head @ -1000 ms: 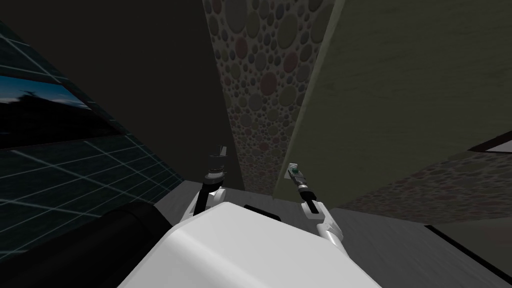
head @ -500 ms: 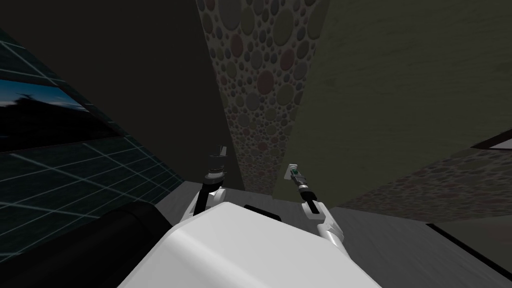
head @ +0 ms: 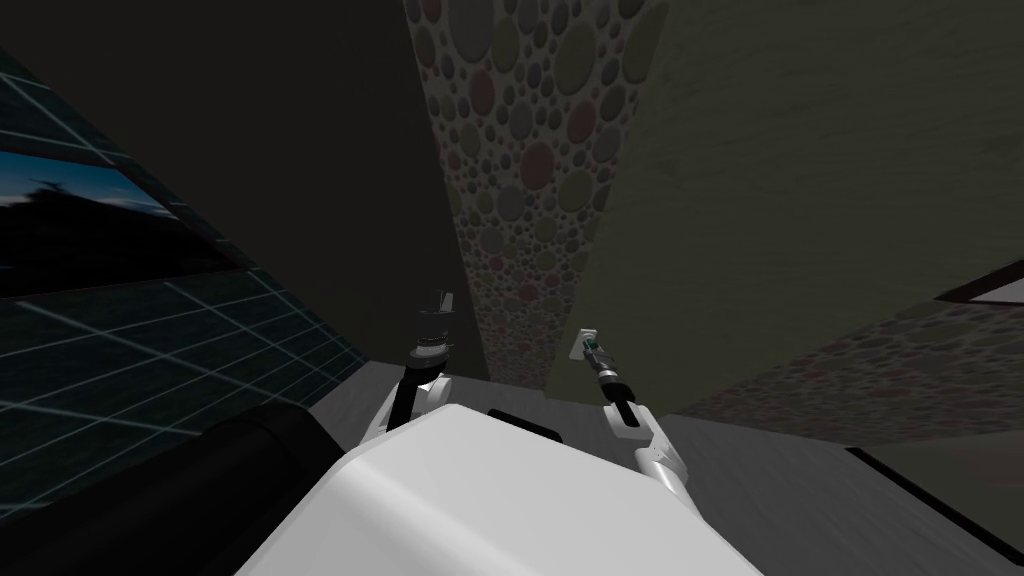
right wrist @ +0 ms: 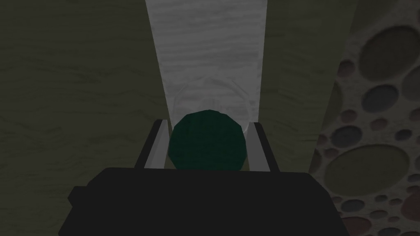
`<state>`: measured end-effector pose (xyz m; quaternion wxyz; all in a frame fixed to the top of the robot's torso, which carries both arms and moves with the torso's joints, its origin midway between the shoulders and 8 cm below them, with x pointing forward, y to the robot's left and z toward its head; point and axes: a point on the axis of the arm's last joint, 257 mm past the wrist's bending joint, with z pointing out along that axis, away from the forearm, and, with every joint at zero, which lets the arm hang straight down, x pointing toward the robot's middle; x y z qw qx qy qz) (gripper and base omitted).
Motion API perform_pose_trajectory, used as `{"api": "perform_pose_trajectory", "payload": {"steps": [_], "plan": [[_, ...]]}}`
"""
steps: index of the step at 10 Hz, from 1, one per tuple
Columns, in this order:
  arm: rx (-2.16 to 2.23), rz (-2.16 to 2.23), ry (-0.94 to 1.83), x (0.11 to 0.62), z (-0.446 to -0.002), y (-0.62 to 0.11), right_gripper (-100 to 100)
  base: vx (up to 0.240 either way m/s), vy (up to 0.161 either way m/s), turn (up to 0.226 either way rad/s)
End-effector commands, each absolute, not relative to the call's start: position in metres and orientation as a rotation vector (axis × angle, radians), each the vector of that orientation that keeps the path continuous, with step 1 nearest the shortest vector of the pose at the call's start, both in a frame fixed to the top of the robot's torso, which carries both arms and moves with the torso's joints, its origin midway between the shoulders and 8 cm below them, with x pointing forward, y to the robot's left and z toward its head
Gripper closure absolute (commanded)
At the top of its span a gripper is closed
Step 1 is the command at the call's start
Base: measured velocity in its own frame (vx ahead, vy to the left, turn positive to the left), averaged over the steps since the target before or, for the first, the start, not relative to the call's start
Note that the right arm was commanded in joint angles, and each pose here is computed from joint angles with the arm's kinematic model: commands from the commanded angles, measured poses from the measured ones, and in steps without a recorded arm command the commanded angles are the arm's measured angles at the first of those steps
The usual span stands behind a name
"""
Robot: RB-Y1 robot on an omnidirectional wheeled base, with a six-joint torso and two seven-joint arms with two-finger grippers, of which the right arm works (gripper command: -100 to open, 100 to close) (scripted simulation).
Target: Pull the door open
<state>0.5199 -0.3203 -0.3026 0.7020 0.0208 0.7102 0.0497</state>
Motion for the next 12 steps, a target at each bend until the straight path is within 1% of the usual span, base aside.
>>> {"api": "perform_pose_trajectory", "payload": {"steps": [1,7,12], "plan": [[0.120,0.115,1.594,0.520,-0.306,-0.334,100,-0.011,0.023,-0.019],[0.314,0.154,1.623,0.519,-0.320,-0.361,100,-0.010,0.014,-0.018],[0.521,0.198,1.658,0.515,-0.342,-0.387,100,-0.011,0.008,-0.025]]}}
